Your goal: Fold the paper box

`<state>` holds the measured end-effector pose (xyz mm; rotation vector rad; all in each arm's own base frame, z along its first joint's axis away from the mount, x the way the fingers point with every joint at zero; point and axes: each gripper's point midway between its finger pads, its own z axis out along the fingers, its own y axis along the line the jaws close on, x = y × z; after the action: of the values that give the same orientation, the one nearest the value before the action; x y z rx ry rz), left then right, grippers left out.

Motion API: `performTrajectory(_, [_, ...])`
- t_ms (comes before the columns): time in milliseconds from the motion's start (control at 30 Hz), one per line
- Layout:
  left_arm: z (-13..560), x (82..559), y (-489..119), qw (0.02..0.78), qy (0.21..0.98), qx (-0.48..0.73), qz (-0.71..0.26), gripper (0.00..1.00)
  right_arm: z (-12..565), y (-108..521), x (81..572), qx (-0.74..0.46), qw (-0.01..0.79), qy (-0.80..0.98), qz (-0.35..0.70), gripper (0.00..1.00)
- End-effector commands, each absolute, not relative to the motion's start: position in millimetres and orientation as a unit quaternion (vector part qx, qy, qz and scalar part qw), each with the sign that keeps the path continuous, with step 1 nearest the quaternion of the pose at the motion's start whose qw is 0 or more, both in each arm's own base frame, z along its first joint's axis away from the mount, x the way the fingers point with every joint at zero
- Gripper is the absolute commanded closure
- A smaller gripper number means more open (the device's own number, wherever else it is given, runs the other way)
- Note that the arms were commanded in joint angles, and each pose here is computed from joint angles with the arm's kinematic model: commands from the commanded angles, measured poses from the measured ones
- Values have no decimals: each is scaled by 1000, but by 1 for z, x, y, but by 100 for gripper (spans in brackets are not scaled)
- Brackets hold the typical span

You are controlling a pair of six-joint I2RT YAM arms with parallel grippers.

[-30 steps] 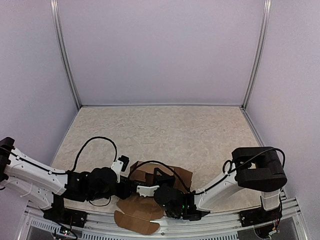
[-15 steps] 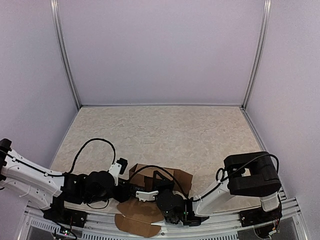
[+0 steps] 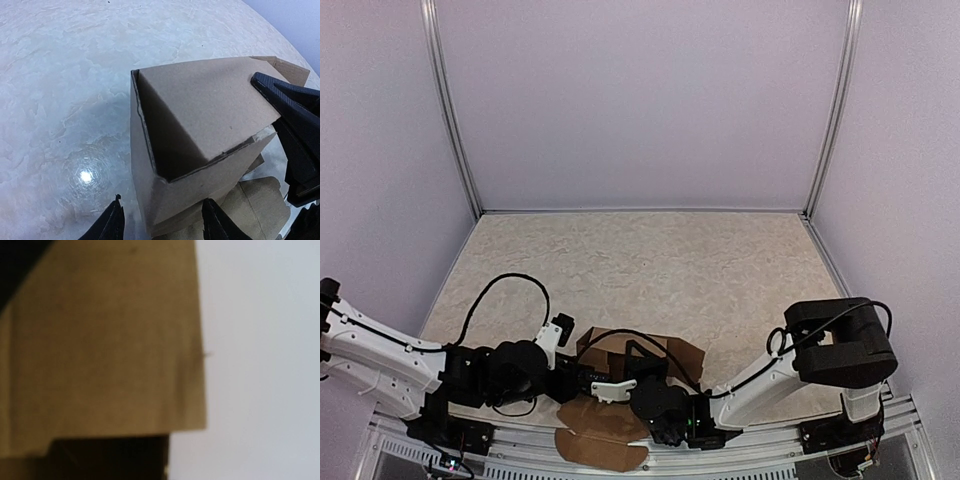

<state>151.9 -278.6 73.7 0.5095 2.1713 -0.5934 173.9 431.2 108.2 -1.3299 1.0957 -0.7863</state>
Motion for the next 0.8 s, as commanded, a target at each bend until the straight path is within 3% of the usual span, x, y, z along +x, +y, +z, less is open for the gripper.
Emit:
performTrajectory(0, [92,158,-281,432,848,206,-228,48,119,440,167,-592,578,472,-305,100])
performTrajectory(767, [105,161,-290,448,836,213,-234,44,137,452,176,-624,503,567,-189,100])
